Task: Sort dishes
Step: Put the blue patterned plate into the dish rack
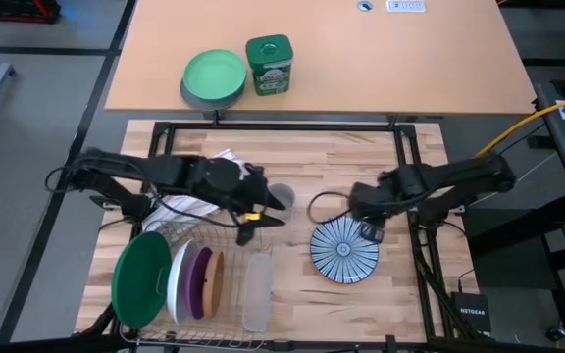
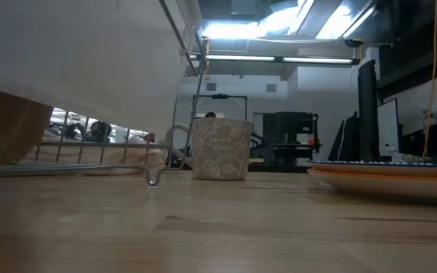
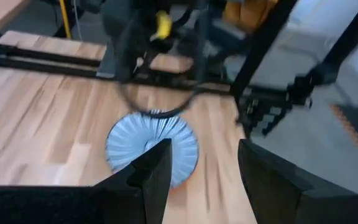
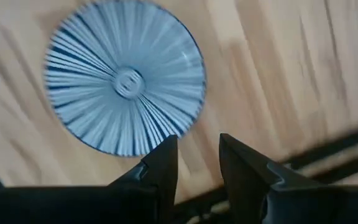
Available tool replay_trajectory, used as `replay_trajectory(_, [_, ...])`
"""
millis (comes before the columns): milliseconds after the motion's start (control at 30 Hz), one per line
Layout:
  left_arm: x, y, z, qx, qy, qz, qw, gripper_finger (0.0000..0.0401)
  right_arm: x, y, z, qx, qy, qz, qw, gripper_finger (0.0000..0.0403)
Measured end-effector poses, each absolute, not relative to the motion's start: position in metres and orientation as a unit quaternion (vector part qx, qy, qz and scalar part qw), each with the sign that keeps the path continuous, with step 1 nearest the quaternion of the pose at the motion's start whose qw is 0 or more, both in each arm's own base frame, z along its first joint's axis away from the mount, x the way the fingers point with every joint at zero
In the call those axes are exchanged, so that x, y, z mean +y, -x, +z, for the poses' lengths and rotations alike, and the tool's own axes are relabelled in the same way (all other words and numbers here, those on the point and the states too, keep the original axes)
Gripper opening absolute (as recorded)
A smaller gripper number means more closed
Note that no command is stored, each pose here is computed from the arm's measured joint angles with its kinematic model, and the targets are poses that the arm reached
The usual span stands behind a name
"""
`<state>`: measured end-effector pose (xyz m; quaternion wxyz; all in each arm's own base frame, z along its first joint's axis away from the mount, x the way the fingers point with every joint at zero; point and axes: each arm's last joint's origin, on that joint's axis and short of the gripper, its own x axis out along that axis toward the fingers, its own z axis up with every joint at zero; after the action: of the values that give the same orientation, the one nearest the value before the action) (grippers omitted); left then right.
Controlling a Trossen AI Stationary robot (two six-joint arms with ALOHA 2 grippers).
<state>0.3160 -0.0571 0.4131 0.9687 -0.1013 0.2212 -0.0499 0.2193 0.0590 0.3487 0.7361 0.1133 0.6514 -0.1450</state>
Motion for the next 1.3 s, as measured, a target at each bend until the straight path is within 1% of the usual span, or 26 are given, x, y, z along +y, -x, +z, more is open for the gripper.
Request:
replay_trajectory(100, [-0.061, -0.335, 0.407, 0.196, 0.121, -0.050, 0.972, 0.0172, 0.053, -0.193, 0.329, 0.649, -0.170, -0.151, 0.726, 0.0120])
replay_trajectory(267, [-0.065, -0.360, 0.393, 0.178, 0.157, -0.048, 0.970, 0.0172, 0.051, -0.173, 0.283, 0.630, -0.255, -0.150, 0.718, 0.0120])
replay_trajectory(433, [-0.067, -0.371, 0.382, 0.187, 0.184, -0.041, 0.964, 0.0172, 0.049, -0.161, 0.239, 0.672, -0.259, -0.163, 0.675, 0.0120])
replay_trajectory(500, [-0.068, -0.373, 0.379, 0.189, 0.193, -0.039, 0.962, 0.0172, 0.050, -0.159, 0.223, 0.681, -0.272, -0.148, 0.663, 0.0120])
replay_trajectory(667, [-0.066, -0.376, 0.377, 0.192, 0.215, -0.032, 0.957, 0.0172, 0.053, -0.161, 0.192, 0.672, -0.308, -0.098, 0.666, 0.0120])
replay_trajectory(767, [-0.066, -0.376, 0.376, 0.194, 0.232, -0.027, 0.953, 0.0172, 0.052, -0.158, 0.183, 0.673, -0.304, -0.109, 0.666, 0.0120])
replay_trajectory(967, [-0.066, -0.376, 0.376, 0.194, 0.237, -0.026, 0.952, 0.0172, 0.050, -0.154, 0.174, 0.676, -0.296, -0.126, 0.663, 0.0120])
replay_trajectory(1167, [-0.066, -0.376, 0.376, 0.195, 0.248, -0.024, 0.949, 0.0172, 0.052, -0.161, 0.167, 0.642, -0.328, -0.112, 0.683, 0.0120])
replay_trajectory(1300, [-0.066, -0.376, 0.376, 0.195, 0.249, -0.023, 0.948, 0.0172, 0.052, -0.162, 0.164, 0.633, -0.346, -0.115, 0.684, 0.0120])
